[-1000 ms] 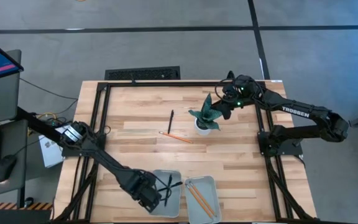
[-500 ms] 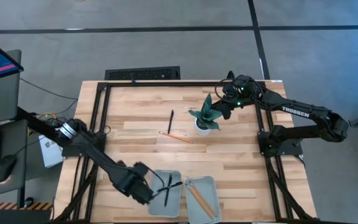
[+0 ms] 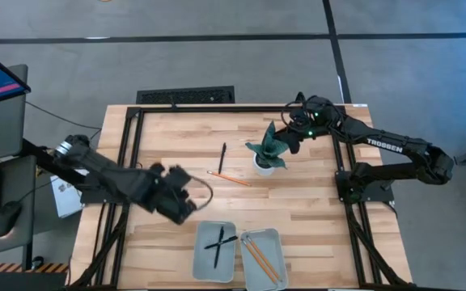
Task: Sort pens & pencils
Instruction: Put the pen into the left gray bin
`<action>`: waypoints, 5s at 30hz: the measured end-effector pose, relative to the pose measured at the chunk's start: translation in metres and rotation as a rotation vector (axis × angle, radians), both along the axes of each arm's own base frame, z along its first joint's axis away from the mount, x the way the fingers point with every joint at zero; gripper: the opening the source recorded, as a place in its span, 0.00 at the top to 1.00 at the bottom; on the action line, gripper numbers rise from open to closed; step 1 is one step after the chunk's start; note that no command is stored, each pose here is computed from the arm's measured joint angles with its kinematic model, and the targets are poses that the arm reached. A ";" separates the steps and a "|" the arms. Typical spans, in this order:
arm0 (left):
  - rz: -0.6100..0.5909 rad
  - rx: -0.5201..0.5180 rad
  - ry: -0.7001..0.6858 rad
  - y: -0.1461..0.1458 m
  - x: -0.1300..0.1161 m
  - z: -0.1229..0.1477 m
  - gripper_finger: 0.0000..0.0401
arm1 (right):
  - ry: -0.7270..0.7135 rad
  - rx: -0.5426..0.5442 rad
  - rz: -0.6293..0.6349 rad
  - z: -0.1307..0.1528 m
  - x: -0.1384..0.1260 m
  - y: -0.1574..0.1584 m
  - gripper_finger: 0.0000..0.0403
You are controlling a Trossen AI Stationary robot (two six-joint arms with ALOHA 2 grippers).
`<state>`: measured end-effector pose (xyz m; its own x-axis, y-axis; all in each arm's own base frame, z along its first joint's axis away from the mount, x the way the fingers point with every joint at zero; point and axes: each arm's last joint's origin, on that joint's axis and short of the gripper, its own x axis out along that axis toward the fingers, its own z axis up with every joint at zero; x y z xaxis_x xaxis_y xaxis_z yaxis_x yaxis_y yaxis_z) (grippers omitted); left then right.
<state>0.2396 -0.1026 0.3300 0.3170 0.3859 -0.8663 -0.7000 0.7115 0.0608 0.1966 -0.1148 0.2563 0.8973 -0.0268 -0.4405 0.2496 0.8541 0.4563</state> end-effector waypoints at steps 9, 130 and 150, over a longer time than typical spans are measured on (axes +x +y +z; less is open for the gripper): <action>0.072 0.086 0.033 0.065 0.007 0.012 0.70 | -0.026 -0.017 0.000 0.003 0.001 -0.001 0.76; 0.235 -0.399 0.111 0.248 0.139 -0.189 0.46 | 0.041 0.000 -0.294 -0.003 -0.037 -0.046 0.76; 0.204 -0.384 0.131 0.248 0.139 -0.191 0.86 | 0.040 -0.001 -0.294 -0.003 -0.037 -0.046 0.76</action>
